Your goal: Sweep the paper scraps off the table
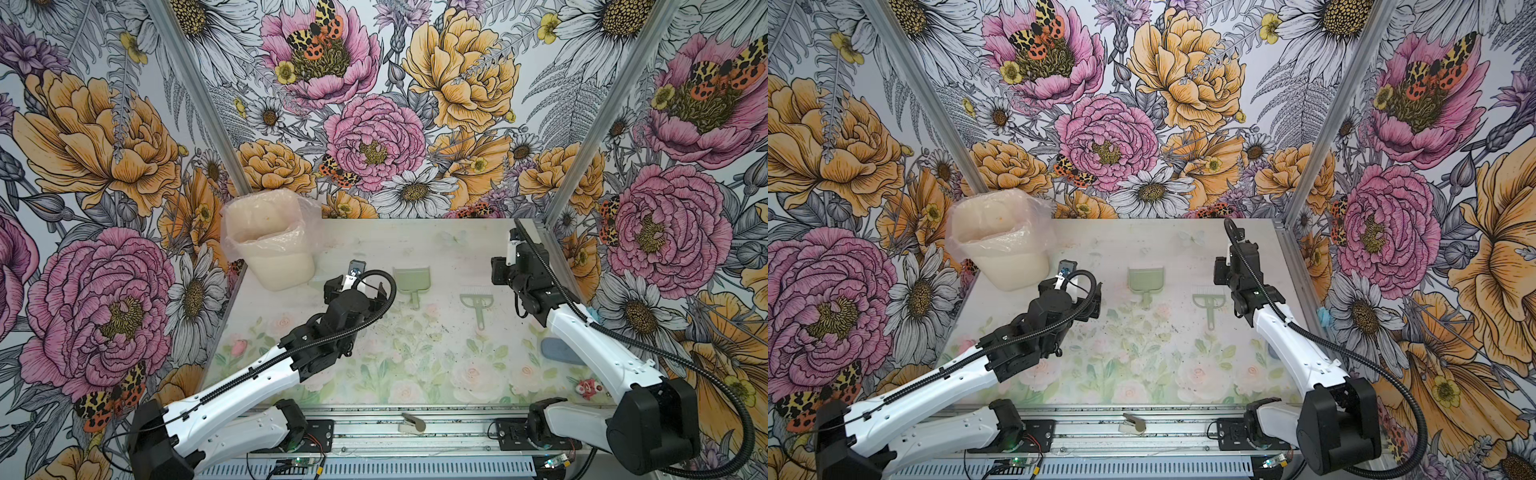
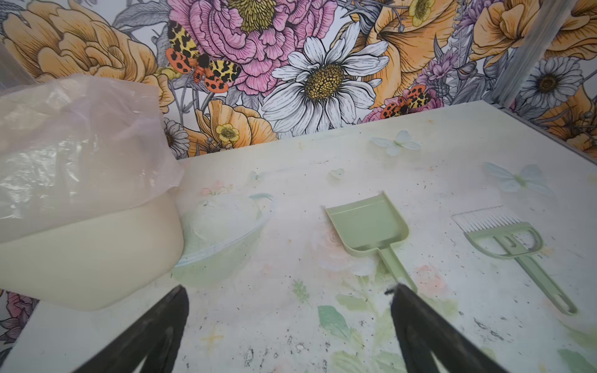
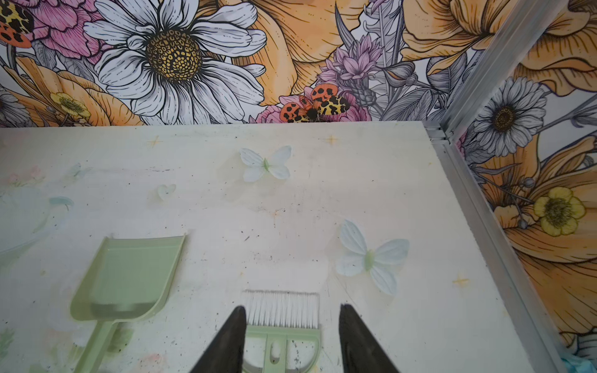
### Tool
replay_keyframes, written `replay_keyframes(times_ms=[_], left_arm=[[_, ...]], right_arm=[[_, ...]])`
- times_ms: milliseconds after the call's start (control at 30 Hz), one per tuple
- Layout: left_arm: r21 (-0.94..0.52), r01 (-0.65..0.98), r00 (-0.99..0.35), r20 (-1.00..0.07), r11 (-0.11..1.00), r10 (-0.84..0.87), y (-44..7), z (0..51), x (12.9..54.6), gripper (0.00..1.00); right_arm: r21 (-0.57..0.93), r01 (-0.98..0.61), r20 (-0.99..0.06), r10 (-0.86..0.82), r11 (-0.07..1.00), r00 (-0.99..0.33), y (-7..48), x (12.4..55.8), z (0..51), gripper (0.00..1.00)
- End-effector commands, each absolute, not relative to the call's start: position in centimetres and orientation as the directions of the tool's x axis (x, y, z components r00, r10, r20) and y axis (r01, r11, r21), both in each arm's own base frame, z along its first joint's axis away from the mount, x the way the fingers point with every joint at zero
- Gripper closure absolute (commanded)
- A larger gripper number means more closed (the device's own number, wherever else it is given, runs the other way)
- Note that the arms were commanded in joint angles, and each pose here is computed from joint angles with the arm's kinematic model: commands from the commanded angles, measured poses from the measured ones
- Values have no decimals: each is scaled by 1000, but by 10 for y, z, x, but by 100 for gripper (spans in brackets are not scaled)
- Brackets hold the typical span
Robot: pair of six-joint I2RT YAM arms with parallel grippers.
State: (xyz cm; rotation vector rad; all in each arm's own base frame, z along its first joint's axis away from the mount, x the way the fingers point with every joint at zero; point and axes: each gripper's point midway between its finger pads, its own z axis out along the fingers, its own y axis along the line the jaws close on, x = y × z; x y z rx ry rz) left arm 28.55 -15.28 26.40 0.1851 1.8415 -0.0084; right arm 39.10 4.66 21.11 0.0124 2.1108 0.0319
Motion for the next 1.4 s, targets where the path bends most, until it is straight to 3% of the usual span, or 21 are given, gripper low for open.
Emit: replay_keyframes(times_ms=[0,167,433,933,1367], left_arm=[[64,95,-177,-981,993,81,-124,277,288,1],[64,-42,-150,-987,997,57,-66,260,291,1],[11,-103,-149,-989,995,-5,-20,228,301,1],[4,-146,-125,-992,989,-14,13,194,330,1],[-29,-111,-110,-993,993,-42,13,167,360,1]], right_arm=[[4,-2,-877,3,1000,-480,38,400,205,52],[-25,12,-894,-17,1000,-449,24,406,193,51],[14,49,-905,34,999,-423,-2,408,171,50],[-5,197,-966,47,980,-256,-38,397,121,51],[-26,200,-963,29,979,-267,-36,399,113,46]])
